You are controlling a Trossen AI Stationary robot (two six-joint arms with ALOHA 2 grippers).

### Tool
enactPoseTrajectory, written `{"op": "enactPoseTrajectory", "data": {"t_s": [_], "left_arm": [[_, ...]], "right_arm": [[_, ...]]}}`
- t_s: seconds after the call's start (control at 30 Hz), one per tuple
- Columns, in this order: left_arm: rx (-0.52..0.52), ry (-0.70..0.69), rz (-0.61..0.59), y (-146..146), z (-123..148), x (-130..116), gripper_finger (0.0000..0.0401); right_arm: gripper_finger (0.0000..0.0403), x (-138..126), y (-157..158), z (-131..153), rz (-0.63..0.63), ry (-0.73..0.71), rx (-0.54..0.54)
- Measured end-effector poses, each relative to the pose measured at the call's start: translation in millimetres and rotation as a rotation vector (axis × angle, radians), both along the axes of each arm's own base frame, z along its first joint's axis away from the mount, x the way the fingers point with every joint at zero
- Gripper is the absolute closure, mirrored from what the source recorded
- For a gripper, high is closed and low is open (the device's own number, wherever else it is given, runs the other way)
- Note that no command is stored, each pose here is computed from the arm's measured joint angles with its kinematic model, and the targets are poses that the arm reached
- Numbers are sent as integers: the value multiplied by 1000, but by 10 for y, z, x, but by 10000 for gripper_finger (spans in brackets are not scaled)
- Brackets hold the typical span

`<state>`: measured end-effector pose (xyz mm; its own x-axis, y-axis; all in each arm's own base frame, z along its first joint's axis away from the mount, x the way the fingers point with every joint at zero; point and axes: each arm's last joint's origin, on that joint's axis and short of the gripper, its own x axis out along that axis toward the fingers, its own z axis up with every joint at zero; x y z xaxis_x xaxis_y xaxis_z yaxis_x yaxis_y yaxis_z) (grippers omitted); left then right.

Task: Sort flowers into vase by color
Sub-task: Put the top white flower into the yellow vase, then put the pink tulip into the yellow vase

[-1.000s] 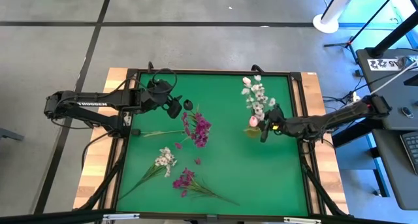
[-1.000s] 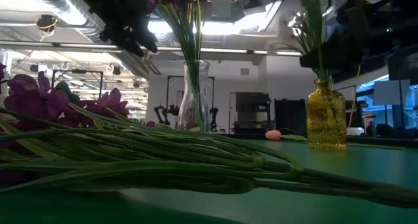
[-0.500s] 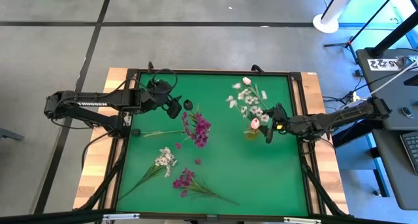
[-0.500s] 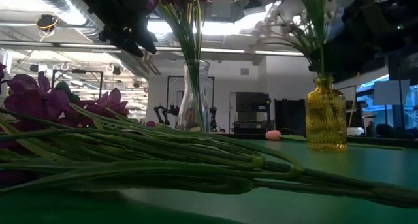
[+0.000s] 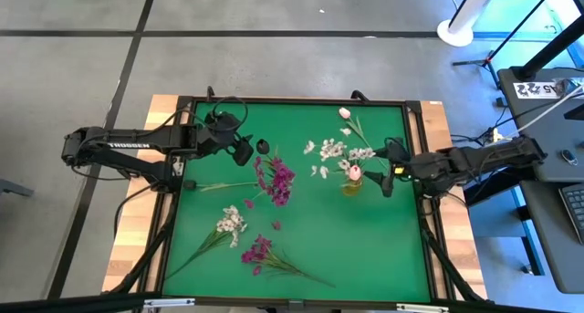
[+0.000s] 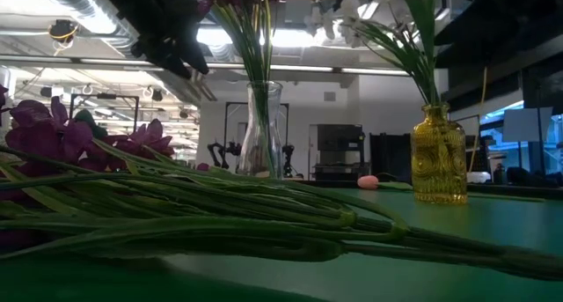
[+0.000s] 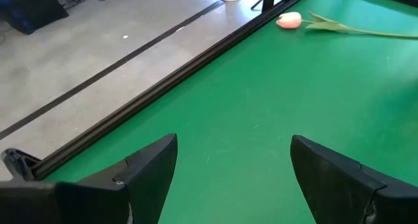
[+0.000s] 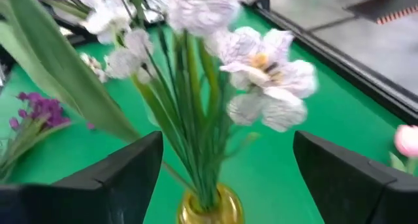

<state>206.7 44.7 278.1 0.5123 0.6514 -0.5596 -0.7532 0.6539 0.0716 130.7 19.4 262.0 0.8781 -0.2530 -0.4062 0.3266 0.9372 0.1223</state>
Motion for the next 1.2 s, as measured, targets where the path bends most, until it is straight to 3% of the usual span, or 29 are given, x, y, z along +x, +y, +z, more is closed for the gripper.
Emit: {"op": "enactPoseTrajectory", "data": {"t_s": [0.33,0.5,0.63,0.73,1.03,1.2], "left_arm": [[-1,1,1,0,-1,-1,109],[-3,0,-2,0,-1,0,109],[-5,-10,-5,0,5,6,109],[-2,-27,-5,0,16,17,109],[-1,-33,-6,1,21,21,109],[0,-30,-7,1,21,20,109]], "right_arm": [[61,-120,-28,-43,-36,166,35],[61,-207,-89,-160,-229,275,-5],[61,-215,-178,-188,-470,240,-33],[61,-163,-279,-186,-576,225,-31],[61,-35,-772,-318,-749,419,41],[61,15,-1037,-330,-725,400,111]]}}
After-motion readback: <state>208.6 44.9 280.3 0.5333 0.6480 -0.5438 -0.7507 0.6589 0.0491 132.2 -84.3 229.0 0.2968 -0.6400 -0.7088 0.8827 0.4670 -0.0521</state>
